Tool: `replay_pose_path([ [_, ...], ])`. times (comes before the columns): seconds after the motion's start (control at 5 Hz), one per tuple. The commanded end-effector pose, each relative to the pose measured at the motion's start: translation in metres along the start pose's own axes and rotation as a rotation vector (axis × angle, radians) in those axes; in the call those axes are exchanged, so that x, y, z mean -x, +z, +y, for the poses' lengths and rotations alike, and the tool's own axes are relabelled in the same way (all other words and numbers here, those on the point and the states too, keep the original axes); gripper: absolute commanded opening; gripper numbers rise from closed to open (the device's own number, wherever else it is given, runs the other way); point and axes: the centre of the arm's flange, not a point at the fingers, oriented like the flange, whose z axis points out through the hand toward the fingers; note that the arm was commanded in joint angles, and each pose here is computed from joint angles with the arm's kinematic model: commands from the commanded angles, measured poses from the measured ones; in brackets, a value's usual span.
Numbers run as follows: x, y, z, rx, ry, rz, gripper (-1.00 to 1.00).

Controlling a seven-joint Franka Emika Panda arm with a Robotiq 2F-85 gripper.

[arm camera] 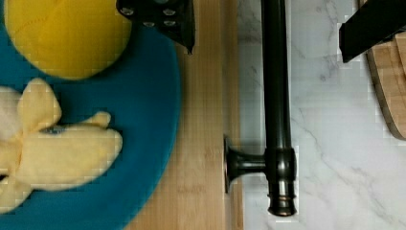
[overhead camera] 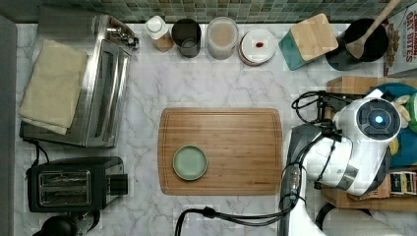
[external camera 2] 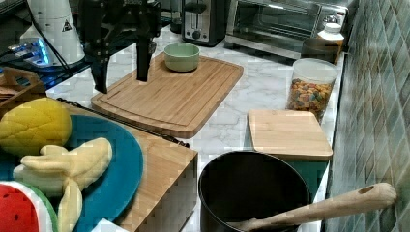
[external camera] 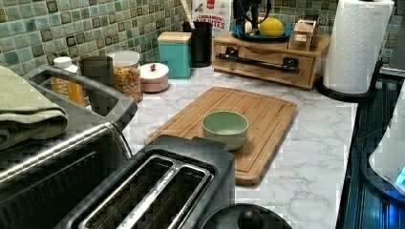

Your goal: Open the drawer.

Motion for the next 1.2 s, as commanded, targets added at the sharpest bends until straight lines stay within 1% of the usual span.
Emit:
replay_pose_path([
  [0.2,0.005,0.006,-0.048,-0.077,-0.006,0.028,1.0],
  [0.4,0.003,0.016,-0.046,-0.056,-0.02,0.021,1.0],
  [0.6,0.004,0.037,-0.036,-0.052,-0.021,0.017,1.0],
  [0.8,0.011,0.05,-0.036,0.009,0.022,0.027,1.0],
  [1.0,0.016,0.066,-0.034,0.018,0.04,0.044,1.0],
  [1.2,0.023,0.083,-0.043,-0.02,0.118,0.052,1.0],
])
